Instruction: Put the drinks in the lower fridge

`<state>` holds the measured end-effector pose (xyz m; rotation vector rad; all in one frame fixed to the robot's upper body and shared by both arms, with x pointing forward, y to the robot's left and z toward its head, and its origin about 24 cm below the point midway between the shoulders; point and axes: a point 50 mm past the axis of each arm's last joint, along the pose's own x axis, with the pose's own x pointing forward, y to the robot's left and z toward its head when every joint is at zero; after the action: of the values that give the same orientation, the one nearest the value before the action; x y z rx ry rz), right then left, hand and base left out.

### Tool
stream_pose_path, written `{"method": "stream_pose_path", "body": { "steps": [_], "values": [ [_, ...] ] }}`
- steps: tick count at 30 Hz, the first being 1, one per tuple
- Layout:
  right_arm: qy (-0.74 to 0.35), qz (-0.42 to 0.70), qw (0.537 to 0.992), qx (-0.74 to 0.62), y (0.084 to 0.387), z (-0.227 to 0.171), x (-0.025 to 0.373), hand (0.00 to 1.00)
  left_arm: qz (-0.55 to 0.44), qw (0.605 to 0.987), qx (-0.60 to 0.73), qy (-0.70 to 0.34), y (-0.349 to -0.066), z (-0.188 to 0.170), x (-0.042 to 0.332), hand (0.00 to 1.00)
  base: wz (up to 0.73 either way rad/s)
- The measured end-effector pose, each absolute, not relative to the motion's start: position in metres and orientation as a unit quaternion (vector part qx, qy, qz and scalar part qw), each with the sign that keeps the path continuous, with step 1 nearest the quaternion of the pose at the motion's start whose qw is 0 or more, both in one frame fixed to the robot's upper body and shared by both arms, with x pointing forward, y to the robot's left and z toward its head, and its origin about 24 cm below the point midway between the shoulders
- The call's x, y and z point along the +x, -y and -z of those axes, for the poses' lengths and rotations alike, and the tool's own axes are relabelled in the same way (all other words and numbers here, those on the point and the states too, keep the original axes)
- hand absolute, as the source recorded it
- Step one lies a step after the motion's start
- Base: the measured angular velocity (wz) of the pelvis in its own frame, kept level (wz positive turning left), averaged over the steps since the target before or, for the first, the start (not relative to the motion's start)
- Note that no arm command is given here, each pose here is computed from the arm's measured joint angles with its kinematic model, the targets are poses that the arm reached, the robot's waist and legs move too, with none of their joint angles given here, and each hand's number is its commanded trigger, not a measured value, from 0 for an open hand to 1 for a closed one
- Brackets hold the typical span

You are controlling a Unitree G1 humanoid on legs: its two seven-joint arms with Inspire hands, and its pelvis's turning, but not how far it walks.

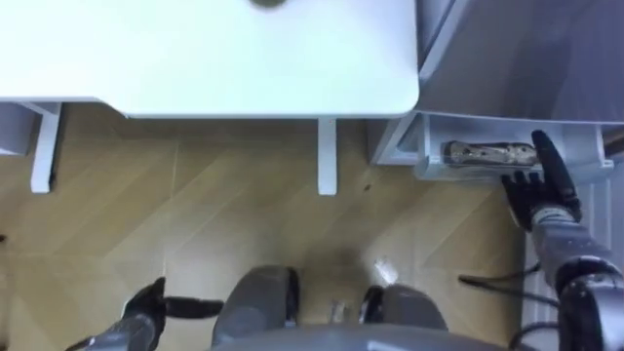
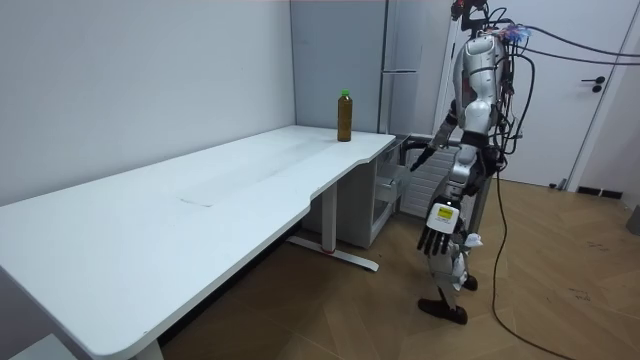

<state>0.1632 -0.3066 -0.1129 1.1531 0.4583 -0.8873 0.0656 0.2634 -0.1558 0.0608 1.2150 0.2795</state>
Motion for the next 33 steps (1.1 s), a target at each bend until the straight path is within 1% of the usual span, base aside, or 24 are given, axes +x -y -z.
{"method": "stream_pose_path", "body": {
  "steps": [4,8,12,14,16,20,22,24,28,33],
  "values": [
    [-0.238,0.397,0.738,0.491,0.309,0.121,0.138,0.00,-0.157,0.808,0.016,-0.568,-0.270,0.155,0.050,0.00,-0.06],
    [-0.274,0.388,0.746,0.467,0.307,0.132,0.102,0.00,-0.171,0.800,0.010,-0.575,-0.271,0.155,0.029,0.00,-0.01],
    [-0.310,0.386,0.742,0.452,0.300,0.141,0.072,0.00,-0.191,0.799,-0.010,-0.571,-0.271,0.155,0.026,0.00,0.10],
    [-0.333,0.373,0.747,0.437,0.296,0.144,0.062,0.00,-0.205,0.797,-0.018,-0.568,-0.271,0.155,0.021,0.00,-0.02],
    [-0.356,0.355,0.754,0.423,0.288,0.147,0.057,0.00,-0.213,0.796,-0.025,-0.566,-0.271,0.155,0.018,0.00,-0.03],
    [-0.459,0.276,0.777,0.330,0.271,0.155,0.042,0.00,-0.219,0.796,-0.032,-0.563,-0.268,0.156,0.017,0.00,-0.07],
    [-0.495,0.237,0.784,0.291,0.263,0.158,0.042,0.00,-0.222,0.796,-0.035,-0.562,-0.267,0.157,0.017,0.00,0.00],
    [-0.534,0.208,0.779,0.254,0.254,0.162,0.035,0.00,-0.224,0.795,-0.041,-0.563,-0.264,0.158,0.016,0.00,0.07],
    [-0.576,0.195,0.767,0.204,0.249,0.166,0.025,0.00,-0.223,0.794,-0.052,-0.564,-0.255,0.160,0.016,0.00,0.03],
    [-0.610,0.186,0.756,0.149,0.247,0.168,0.017,0.00,-0.275,0.779,-0.080,-0.558,-0.255,0.161,0.012,0.00,0.17]
  ]
}}
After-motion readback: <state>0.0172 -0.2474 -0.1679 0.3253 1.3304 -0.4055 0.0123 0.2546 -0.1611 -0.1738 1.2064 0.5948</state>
